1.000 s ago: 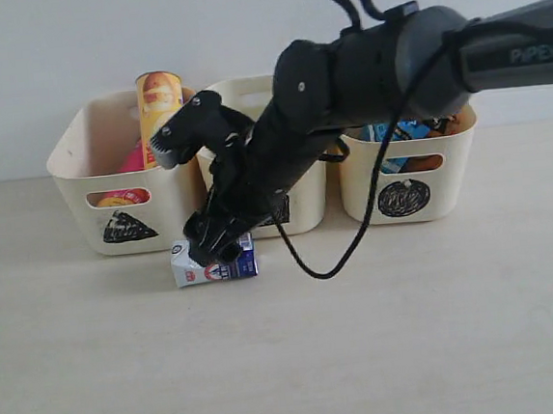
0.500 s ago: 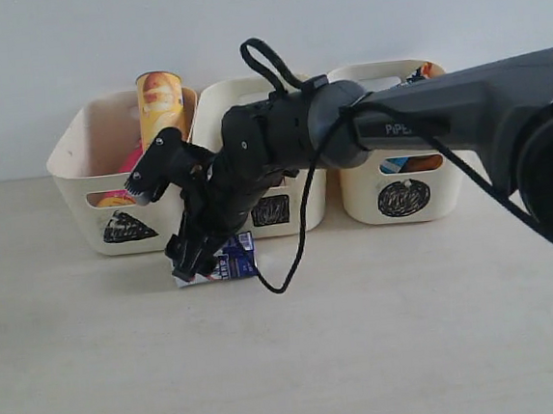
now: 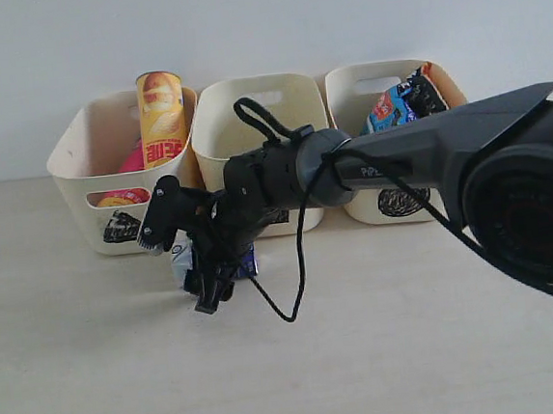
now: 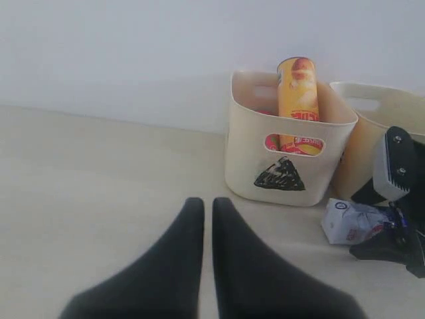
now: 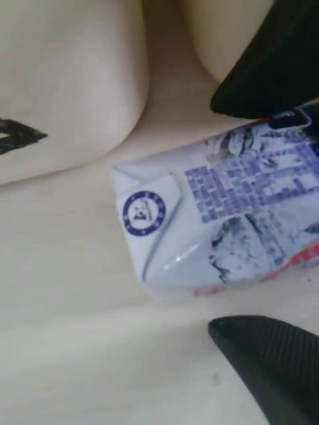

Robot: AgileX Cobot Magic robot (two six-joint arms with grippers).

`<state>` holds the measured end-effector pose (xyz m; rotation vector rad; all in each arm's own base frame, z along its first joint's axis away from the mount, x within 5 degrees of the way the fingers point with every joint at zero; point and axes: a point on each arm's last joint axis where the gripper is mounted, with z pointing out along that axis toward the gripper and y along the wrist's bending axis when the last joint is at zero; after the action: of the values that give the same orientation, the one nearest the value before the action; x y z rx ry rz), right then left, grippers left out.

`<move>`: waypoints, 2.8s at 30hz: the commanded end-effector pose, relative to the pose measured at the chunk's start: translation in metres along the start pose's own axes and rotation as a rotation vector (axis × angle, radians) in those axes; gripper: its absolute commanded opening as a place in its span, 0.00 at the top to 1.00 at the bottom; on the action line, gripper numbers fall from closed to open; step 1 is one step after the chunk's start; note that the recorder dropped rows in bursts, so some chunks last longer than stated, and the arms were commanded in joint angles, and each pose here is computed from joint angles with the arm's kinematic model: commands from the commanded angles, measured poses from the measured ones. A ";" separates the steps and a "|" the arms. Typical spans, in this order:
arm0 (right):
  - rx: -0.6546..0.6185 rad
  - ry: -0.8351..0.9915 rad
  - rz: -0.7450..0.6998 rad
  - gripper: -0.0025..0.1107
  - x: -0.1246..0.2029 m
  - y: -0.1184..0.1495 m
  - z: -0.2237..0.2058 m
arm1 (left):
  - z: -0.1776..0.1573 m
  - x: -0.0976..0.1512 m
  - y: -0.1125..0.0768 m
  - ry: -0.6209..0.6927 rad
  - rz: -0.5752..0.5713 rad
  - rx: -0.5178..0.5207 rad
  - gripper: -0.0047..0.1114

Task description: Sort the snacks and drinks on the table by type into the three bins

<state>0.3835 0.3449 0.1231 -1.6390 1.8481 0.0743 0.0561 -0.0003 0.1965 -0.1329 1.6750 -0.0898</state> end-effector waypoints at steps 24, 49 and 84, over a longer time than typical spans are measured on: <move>-0.200 0.053 0.143 0.98 -0.030 -0.006 -0.097 | 0.000 0.000 0.000 -0.017 0.012 -0.003 0.92; 0.309 -0.399 0.606 0.98 -0.032 -0.114 -0.226 | 0.000 0.000 0.000 -0.017 0.012 -0.003 0.92; 0.420 -0.482 0.722 0.36 -0.007 -0.140 -0.183 | 0.000 0.000 0.000 -0.017 0.012 -0.003 0.92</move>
<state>0.4406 0.2445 0.2970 -0.5778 1.8240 0.3094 0.0561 -0.0003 0.1965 -0.1329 1.6750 -0.0898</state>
